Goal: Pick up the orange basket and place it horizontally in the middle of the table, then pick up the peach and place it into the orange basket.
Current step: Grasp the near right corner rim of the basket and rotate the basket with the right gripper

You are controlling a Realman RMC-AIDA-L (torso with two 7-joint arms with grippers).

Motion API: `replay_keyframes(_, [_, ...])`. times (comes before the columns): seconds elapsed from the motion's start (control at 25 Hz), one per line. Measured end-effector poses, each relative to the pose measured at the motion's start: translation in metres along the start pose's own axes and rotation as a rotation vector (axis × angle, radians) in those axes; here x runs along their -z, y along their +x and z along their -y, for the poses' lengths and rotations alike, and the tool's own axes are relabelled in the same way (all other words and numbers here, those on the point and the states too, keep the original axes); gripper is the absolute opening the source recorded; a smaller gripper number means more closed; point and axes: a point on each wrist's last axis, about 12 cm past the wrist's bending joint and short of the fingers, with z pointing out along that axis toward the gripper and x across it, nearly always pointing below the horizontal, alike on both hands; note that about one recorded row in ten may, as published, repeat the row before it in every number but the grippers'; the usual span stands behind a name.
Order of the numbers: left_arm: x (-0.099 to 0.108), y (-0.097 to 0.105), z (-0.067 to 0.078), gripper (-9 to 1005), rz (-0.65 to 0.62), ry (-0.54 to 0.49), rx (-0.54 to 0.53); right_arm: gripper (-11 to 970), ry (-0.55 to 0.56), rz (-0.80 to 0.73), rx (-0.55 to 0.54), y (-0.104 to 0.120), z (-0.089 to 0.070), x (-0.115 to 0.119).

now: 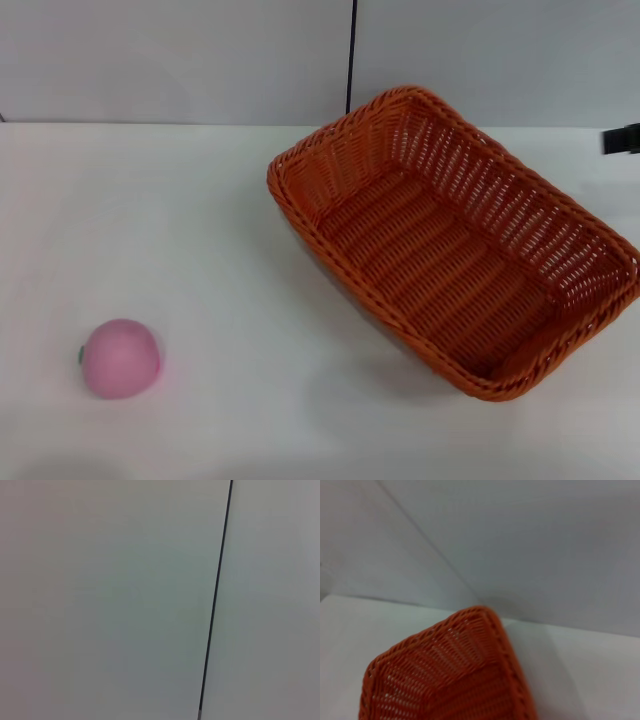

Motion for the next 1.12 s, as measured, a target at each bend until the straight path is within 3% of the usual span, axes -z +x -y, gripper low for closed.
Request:
replay_keyframes(0.36, [0.002, 0.000, 0.000, 846, -0.002, -0.005, 0.001, 560, 0.006, -0.131, -0.010, -0.006, -0.010, -0.058])
replay_keyframes(1.12, [-0.002, 0.000, 0.001, 845, 0.001, 0.003, 0.003, 545, 0.020, -0.108, 0.014, 0.008, -0.015, -0.106])
